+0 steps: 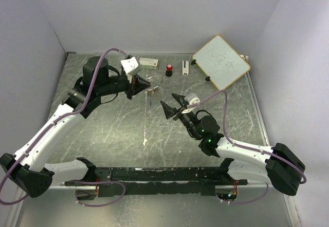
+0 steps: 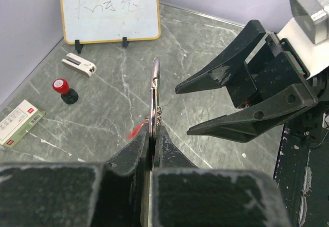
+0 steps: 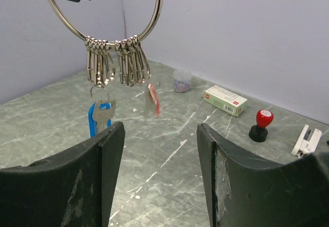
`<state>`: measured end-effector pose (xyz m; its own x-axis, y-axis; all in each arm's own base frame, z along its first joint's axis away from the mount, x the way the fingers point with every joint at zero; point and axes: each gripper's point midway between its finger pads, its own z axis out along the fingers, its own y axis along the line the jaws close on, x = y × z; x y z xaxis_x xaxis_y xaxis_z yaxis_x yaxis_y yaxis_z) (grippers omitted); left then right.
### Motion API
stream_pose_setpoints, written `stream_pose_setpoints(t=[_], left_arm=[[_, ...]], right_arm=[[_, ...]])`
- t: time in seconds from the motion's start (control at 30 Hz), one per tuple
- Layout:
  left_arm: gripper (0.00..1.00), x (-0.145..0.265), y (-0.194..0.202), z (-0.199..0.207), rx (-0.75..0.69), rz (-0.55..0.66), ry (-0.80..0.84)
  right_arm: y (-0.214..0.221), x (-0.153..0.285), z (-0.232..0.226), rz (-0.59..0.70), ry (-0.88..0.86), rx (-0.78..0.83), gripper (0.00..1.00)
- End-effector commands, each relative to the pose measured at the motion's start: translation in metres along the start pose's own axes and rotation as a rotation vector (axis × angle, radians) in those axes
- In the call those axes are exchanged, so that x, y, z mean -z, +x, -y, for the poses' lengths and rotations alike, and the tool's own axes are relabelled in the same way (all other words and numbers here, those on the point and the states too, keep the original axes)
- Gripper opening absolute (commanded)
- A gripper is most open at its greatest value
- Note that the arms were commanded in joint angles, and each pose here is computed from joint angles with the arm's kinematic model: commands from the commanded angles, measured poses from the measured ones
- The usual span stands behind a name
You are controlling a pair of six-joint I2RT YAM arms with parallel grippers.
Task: Remove the keys from the keyring
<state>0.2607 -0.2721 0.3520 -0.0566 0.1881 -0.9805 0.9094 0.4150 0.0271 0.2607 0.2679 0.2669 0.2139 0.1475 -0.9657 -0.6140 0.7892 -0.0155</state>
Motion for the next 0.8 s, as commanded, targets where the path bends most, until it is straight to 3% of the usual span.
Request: stream_pose_setpoints(t=[0.0,0.77], left_arm=[[0.07,0.008,-0.028,0.012,-0.044,0.072,0.028],[0.07,0.011,-0.033,0.028,-0.055,0.084,0.050]], right_arm=[[-0.018,-0.005,-0.006,0.059,-0.026,-0.027,0.59],[-0.016,-0.018,-0.007,0.051,-0.018,0.017,0.58]])
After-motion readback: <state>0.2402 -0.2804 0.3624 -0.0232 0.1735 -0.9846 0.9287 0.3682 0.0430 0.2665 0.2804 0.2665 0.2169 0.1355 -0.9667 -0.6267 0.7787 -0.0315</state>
